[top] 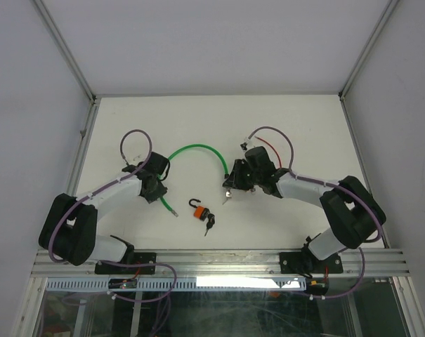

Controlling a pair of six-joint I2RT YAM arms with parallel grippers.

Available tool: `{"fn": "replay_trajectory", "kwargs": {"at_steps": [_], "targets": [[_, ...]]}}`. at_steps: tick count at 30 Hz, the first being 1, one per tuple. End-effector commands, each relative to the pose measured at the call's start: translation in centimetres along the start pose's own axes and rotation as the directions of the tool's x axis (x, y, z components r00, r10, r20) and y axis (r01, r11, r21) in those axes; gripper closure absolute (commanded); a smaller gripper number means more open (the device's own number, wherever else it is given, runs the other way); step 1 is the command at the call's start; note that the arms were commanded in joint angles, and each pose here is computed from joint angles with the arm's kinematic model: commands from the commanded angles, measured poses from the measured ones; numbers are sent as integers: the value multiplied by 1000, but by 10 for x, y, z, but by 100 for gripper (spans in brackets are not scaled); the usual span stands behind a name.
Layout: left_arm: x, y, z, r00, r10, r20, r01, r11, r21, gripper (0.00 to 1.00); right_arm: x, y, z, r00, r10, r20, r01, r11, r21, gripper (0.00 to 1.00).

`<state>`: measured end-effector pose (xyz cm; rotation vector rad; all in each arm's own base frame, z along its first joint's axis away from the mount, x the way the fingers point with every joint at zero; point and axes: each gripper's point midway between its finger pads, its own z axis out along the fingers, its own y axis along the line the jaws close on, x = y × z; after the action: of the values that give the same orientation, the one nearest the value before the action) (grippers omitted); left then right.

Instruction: Unlock with the key

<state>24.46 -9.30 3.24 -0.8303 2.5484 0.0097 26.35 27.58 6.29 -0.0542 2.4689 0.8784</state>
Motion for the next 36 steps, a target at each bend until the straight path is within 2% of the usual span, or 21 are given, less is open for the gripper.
{"fn": "replay_trajectory", "kwargs": {"at_steps": [1,6,11,20,22,24,29,31,32,33,36], "targets": [[-1,10,12,1000,4,12,-3,999,-47,69,-5,-9,8,999,-36,8,36,999,37,97],[0,18,12,1000,-5,25,7,997,-74,53,2,-18,15,999,-41,-17,42,997,62,83],[-18,16,-5,996,-27,90,32,998,-50,38,0,-18,18,999,-50,-21,51,997,66,66],[-64,8,-68,960,-116,254,99,992,81,15,-24,-4,-2,994,-102,33,99,992,80,43],[-75,8,-85,946,-144,289,114,986,119,7,-32,2,-12,991,-125,57,120,990,73,37],[-86,8,-105,928,-172,330,120,978,172,2,-43,10,-28,983,-153,103,147,987,67,30],[-117,11,-167,859,-227,458,73,941,329,1,-79,19,-83,937,-242,254,213,968,134,20],[-128,15,-196,821,-253,511,40,919,392,1,-94,19,-111,903,-266,336,217,960,177,16],[-132,18,-207,805,-262,533,24,911,412,1,-100,17,-125,884,-276,378,213,956,201,5],[-135,22,-219,786,-274,555,8,901,434,1,-105,16,-140,863,-285,418,209,953,218,1],[-142,34,-249,731,-303,612,-47,872,487,1,-116,13,-187,787,-292,544,173,950,259,0]]}}
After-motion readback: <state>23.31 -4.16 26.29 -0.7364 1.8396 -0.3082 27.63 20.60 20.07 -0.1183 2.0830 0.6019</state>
